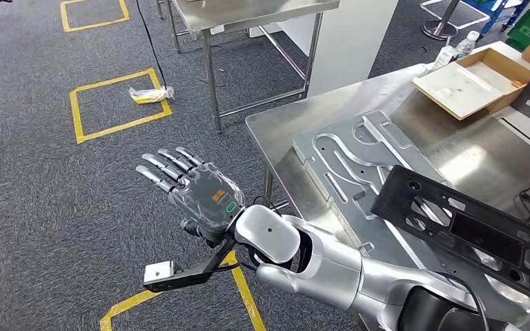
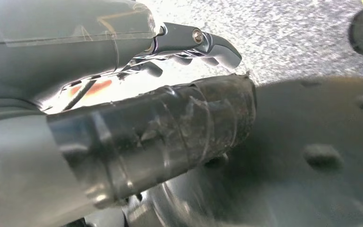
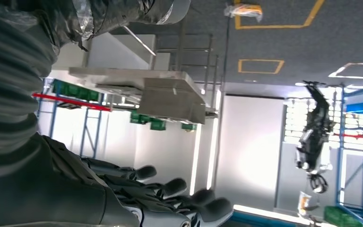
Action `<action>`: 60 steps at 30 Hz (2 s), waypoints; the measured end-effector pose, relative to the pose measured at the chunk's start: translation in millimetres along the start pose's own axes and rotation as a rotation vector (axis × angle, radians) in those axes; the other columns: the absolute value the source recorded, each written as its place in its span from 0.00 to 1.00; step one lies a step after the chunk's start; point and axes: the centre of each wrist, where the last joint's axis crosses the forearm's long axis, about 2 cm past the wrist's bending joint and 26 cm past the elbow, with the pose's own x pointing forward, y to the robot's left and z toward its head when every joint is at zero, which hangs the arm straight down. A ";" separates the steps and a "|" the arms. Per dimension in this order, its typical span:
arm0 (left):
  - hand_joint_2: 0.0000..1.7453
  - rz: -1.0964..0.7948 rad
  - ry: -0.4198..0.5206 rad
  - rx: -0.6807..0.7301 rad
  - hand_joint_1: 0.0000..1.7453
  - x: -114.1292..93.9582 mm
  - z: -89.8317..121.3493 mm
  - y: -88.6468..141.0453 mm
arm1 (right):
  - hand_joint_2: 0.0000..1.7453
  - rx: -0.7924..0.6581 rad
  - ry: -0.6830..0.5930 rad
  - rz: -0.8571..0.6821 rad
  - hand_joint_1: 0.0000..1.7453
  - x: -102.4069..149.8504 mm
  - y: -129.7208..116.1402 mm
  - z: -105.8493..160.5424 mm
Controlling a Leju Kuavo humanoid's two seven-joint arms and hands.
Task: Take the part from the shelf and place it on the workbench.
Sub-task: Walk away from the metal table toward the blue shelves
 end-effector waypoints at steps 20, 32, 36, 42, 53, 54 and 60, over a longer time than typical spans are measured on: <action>0.00 -0.011 -0.027 0.003 0.00 -0.7 -0.1 -1.6 | 1.00 0.022 -0.007 0.005 0.00 -3.6 -3.9 -0.4; 0.00 -0.014 -0.023 0.021 0.00 -1.7 -0.3 3.7 | 1.00 0.026 -0.004 -0.008 0.00 -4.5 -3.0 2.0; 0.00 -0.016 -0.021 0.027 0.00 -2.9 -0.5 5.6 | 1.00 0.042 0.003 -0.019 0.00 -3.9 2.4 7.6; 0.00 -0.019 -0.017 0.030 0.00 -4.9 -0.9 6.0 | 1.00 0.042 0.004 -0.019 0.00 -4.6 2.4 8.1; 0.00 -0.023 -0.012 0.039 0.00 -7.7 -1.3 9.5 | 1.00 0.043 0.002 -0.028 0.00 -2.3 4.3 9.4; 0.00 -0.023 -0.013 0.039 0.00 -7.6 -1.3 9.7 | 1.00 0.042 0.001 -0.027 0.00 -2.6 4.0 9.3; 0.00 -0.023 -0.019 0.039 0.00 -6.9 -1.2 9.9 | 1.00 0.038 -0.004 -0.022 0.00 -3.9 2.3 8.4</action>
